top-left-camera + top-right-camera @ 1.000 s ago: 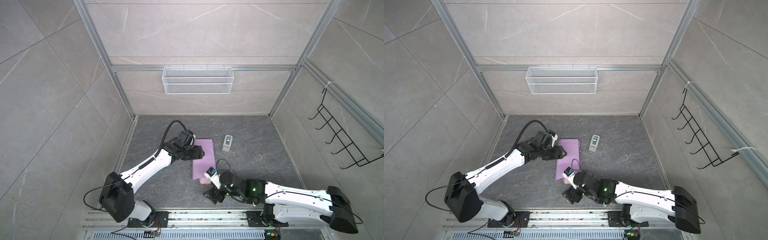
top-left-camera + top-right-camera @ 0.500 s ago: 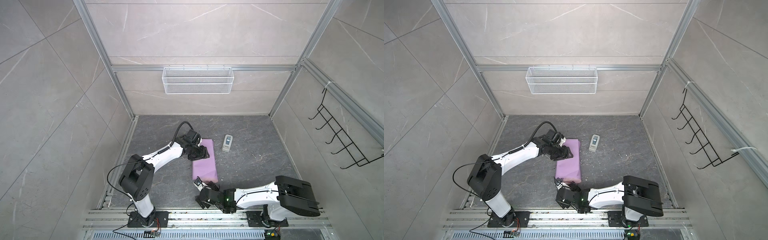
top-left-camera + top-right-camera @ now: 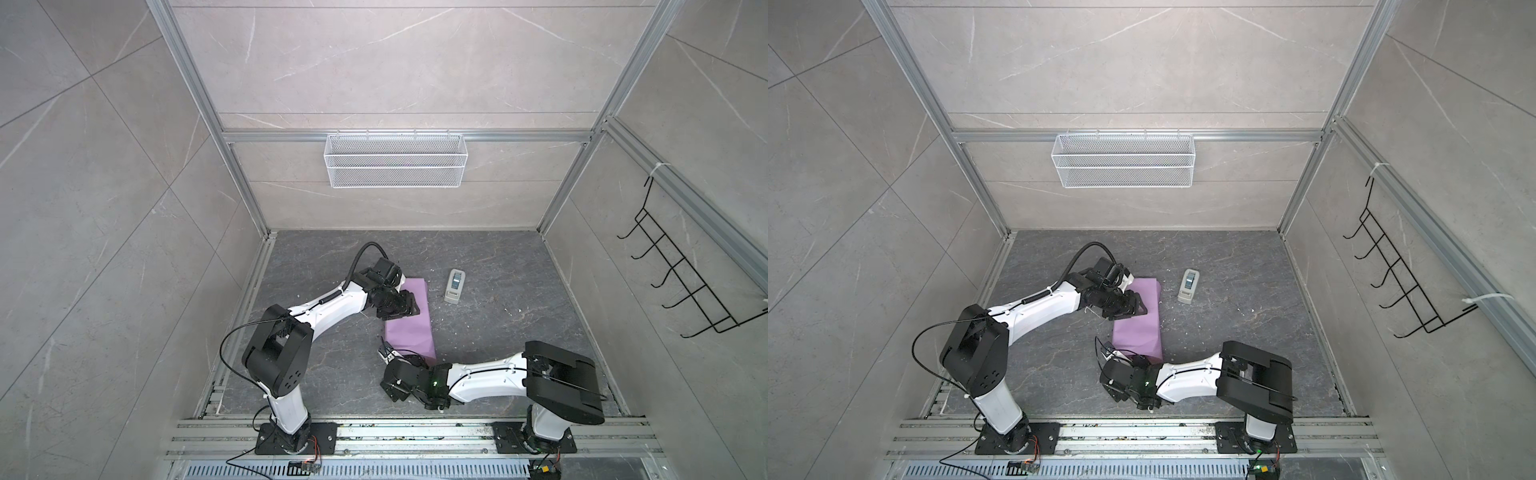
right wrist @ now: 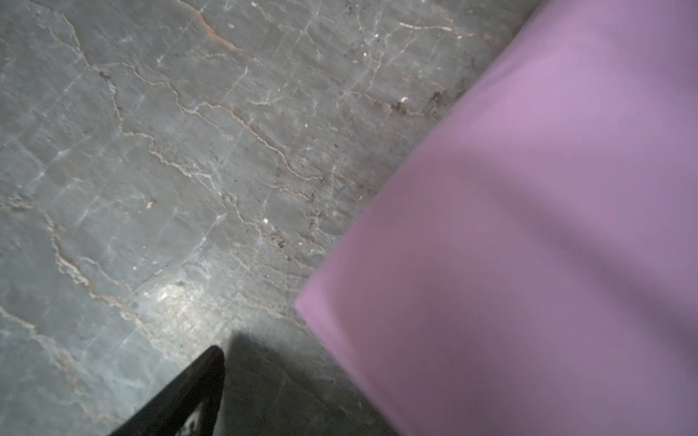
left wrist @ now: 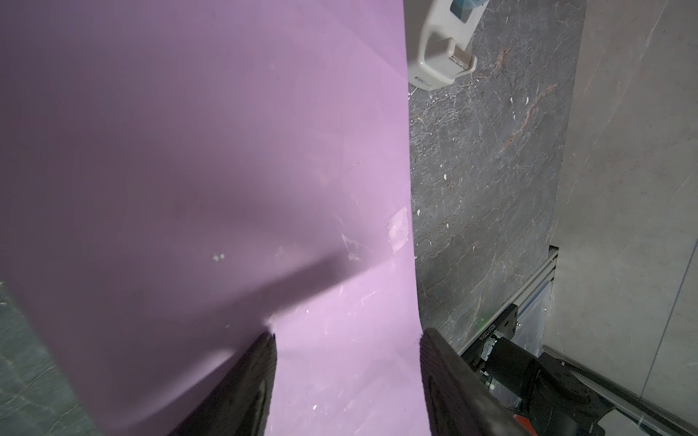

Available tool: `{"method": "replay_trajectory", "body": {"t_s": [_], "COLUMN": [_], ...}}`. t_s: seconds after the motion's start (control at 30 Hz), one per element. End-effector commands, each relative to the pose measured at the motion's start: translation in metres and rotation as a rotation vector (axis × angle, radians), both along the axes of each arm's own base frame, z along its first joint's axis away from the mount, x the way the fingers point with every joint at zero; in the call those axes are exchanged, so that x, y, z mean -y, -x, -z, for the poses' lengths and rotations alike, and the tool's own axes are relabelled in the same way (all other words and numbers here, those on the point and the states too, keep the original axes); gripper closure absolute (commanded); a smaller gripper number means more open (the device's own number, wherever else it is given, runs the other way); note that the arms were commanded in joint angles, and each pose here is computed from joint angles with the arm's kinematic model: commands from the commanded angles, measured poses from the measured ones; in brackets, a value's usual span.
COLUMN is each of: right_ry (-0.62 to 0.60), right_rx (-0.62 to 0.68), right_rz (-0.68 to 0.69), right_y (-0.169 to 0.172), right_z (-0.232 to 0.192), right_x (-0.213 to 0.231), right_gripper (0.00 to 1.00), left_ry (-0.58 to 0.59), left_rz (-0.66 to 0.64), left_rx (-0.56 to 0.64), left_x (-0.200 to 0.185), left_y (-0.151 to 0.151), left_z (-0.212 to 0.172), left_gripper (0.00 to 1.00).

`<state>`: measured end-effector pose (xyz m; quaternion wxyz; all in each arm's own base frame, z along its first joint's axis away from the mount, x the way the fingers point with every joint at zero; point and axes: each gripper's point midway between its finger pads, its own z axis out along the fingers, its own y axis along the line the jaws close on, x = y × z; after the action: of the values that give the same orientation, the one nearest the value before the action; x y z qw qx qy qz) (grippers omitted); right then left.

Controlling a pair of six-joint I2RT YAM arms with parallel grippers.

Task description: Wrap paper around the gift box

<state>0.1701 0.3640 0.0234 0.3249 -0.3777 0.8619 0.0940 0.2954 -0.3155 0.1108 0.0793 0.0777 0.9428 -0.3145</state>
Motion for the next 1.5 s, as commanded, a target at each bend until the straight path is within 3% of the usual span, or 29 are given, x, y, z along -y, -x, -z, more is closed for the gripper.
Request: {"method": "replay_trajectory", "body": {"t_s": [0.0,0.33,0.47,0.57,0.73,1.1,1.27,1.47], "right_ry": [0.016,-0.018,-0.004,0.000,-0.041,0.057,0.048,0.010], "right_rx": [-0.050,-0.109,-0.061,-0.036,-0.005,0.169,0.160,0.146], "right_rz": [-0.107,-0.327,-0.409,-0.400,-0.249,-0.035,-0.015,-0.112], "right_y": [0.013,0.042,0.049,0.051,0.041,-0.013,-0.020,-0.016], "right_z": [0.005,0.003,-0.003,-0.011,-0.018,-0.004,0.005,0.008], "right_x": [-0.013,-0.028,-0.016,0.006,0.037,0.024,0.019,-0.010], "right_gripper": [0.11,0.20,0.22,0.23,0.20,0.09,0.08,0.11], "left_ry": [-0.037,-0.073,-0.075,-0.069,-0.052,-0.064,-0.067,-0.068], "left_rz": [0.009,0.002,0.003,0.005,0.000,-0.003,-0.003,0.005], "left_rx": [-0.018,-0.035,-0.033,-0.033,-0.005,0.016,0.020,0.014], "left_x": [-0.004,-0.009,-0.009,-0.009,-0.007,-0.008,-0.009,-0.009], "left_y": [-0.003,-0.004,-0.003,-0.002,-0.006,-0.011,-0.009,-0.009], "left_z": [0.014,0.027,0.027,0.024,0.012,0.005,0.006,0.010], "left_gripper": [0.37,0.39,0.39,0.39,0.39,0.39,0.39,0.40]}}
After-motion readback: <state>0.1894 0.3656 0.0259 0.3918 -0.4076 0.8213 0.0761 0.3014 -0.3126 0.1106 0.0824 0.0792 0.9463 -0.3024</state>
